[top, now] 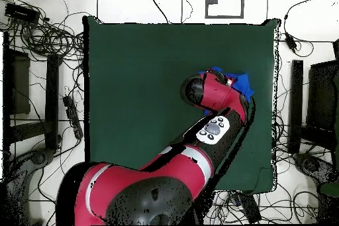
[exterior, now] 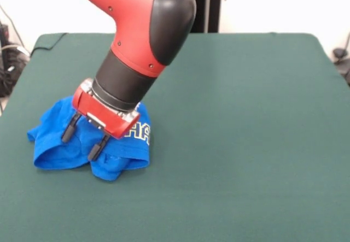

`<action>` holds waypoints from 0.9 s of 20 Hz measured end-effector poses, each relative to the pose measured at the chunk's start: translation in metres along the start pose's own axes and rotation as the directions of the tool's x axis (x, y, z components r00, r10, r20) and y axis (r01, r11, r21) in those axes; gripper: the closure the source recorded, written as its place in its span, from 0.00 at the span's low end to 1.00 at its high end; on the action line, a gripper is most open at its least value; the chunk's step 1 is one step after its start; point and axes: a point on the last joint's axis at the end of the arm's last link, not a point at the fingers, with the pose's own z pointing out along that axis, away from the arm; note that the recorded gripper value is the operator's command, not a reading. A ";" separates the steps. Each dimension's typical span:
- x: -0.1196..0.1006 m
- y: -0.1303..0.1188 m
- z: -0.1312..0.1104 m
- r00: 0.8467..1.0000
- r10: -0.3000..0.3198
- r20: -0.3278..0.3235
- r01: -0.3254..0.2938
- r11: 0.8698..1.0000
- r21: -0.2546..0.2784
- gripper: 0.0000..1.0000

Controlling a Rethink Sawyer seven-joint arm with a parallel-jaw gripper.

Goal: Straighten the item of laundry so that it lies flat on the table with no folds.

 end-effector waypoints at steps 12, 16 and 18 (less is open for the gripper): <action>0.011 -0.005 -0.011 0.994 -0.005 -0.107 0.010 0.999 0.052 0.00; 0.009 -0.013 -0.012 0.994 -0.004 -0.110 0.012 0.997 0.073 0.00; 0.006 -0.017 -0.013 0.994 -0.002 -0.106 0.011 0.997 0.081 0.00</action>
